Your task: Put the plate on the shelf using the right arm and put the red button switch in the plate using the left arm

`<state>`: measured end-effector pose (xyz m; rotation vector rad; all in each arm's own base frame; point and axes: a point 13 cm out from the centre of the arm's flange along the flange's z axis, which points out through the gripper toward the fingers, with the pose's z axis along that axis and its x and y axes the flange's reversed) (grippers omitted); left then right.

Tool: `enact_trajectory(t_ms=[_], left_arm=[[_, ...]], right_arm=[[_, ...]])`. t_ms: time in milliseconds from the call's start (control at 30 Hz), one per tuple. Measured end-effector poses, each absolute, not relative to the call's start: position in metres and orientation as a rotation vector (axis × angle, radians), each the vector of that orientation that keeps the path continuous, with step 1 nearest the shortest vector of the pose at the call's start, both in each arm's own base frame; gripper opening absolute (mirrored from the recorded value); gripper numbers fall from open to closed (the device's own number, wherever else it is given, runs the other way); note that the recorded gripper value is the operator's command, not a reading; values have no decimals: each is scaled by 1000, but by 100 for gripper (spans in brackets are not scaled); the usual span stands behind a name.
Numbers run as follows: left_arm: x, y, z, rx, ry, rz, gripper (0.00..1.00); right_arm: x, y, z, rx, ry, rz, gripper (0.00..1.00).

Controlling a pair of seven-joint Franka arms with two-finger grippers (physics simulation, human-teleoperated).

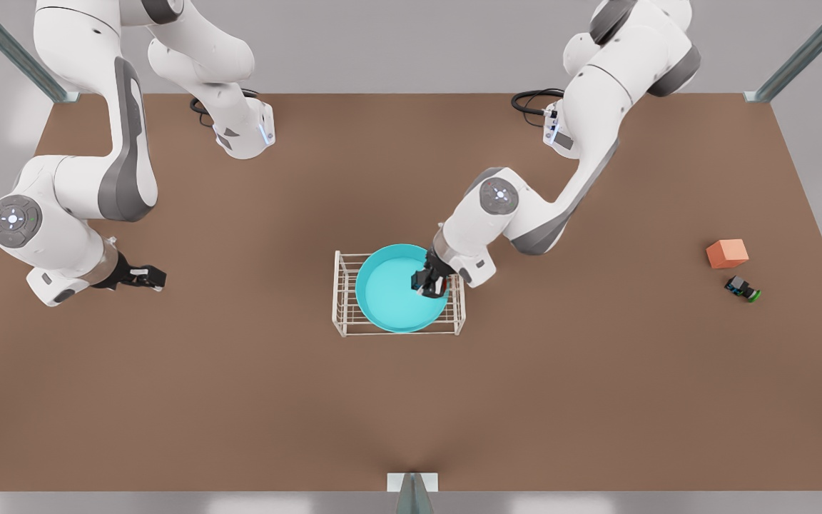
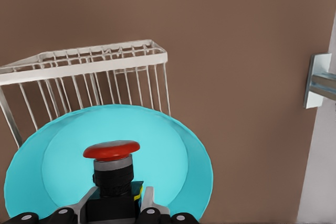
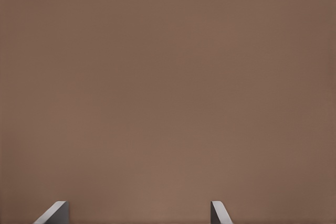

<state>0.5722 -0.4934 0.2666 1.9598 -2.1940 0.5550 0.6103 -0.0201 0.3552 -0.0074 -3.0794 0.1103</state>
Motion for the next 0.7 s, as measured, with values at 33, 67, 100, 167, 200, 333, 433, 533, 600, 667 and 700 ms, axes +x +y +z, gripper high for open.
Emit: enact_trajectory(t_ms=[33, 67, 100, 167, 200, 333, 433, 533, 600, 667, 700], left_arm=[[572, -503, 261, 1956, -2183, 583, 75], [572, -510, 261, 1955, -2176, 614, 100], [571, -518, 262, 1954, -2169, 644, 100], [573, -525, 265, 1966, -2148, 692, 100], [575, -526, 266, 1974, -2138, 712, 100], [600, -478, 305, 2038, -2229, 710, 100], [638, -345, 353, 2177, -2298, 510, 100], [672, -191, 398, 2248, -2287, 302, 100], [669, -113, 401, 2239, -2314, 112, 100], [646, -57, 406, 2155, -2352, -50, 100], [612, -49, 396, 2045, -2389, -122, 100]], right_arm=[[610, -20, 355, -10, -3080, 110, 100], [611, -20, 355, -12, -3081, 111, 100], [611, -20, 355, -14, -3081, 111, 100], [611, -20, 355, -17, -3082, 111, 100], [611, -20, 355, -19, -3083, 111, 100], [611, -20, 355, -25, -3082, 111, 100], [611, -20, 355, -28, -3082, 111, 100], [611, -21, 355, -33, -3082, 110, 100], [611, -21, 355, -36, -3083, 110, 100], [611, -21, 354, -37, -3082, 110, 100], [611, -21, 354, -38, -3081, 110, 100]])
